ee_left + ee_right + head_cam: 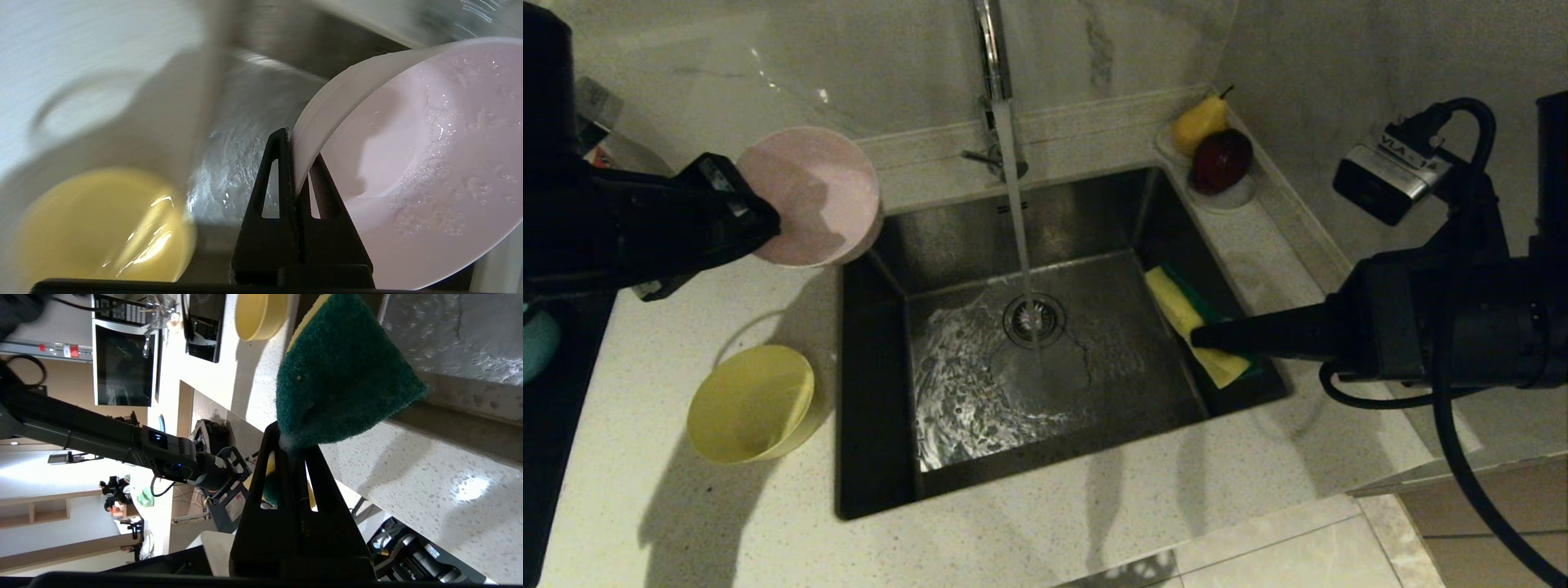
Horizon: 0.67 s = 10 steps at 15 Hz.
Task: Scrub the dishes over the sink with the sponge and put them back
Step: Place the bowl on the table
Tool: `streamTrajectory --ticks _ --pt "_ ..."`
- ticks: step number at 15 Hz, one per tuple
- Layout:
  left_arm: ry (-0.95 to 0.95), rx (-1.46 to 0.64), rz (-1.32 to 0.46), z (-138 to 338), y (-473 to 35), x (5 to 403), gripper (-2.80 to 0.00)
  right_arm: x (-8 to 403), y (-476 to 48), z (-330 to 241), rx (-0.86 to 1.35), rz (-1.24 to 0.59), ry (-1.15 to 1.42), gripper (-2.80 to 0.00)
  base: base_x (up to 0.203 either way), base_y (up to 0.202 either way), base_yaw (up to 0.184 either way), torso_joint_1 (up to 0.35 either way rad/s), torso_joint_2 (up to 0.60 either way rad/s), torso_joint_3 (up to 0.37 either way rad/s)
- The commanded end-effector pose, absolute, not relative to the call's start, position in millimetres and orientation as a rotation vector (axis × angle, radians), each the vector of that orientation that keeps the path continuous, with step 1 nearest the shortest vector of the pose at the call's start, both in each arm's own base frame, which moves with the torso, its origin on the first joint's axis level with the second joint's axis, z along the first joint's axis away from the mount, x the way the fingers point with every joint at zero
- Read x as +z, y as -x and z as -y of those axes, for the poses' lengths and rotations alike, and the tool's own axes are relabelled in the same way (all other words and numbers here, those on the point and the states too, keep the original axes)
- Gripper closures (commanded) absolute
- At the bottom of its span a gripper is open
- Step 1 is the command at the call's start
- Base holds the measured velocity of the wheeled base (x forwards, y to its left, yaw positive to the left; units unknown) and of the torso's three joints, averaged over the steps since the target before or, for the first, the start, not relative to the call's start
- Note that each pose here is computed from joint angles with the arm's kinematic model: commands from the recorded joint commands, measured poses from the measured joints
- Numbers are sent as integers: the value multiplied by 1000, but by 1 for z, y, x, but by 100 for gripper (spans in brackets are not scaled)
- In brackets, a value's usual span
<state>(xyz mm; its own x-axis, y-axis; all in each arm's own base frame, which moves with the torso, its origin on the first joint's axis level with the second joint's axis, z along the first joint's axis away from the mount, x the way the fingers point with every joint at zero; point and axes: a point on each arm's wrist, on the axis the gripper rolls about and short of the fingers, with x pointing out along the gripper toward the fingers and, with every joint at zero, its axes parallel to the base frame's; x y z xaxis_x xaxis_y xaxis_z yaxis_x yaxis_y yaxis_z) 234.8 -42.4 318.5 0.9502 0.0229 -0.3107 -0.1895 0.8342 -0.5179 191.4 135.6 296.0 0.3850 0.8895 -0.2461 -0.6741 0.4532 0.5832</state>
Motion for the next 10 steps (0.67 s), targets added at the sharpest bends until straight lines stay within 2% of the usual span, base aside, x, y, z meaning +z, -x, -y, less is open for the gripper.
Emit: streamTrajectory --ticks 1,6,10 --pt "643 257 -332 16 -236 326 0 294 -192 -134 1030 -589 -428 0 0 0 0 0 0 0" --pt "766 501 -285 -37 -235 328 0 293 -191 -134 1028 -590 -427 0 0 0 0 0 0 0" --pt "864 659 -314 -86 -241 308 0 292 -193 -135 1026 -595 -428 0 0 0 0 0 0 0"
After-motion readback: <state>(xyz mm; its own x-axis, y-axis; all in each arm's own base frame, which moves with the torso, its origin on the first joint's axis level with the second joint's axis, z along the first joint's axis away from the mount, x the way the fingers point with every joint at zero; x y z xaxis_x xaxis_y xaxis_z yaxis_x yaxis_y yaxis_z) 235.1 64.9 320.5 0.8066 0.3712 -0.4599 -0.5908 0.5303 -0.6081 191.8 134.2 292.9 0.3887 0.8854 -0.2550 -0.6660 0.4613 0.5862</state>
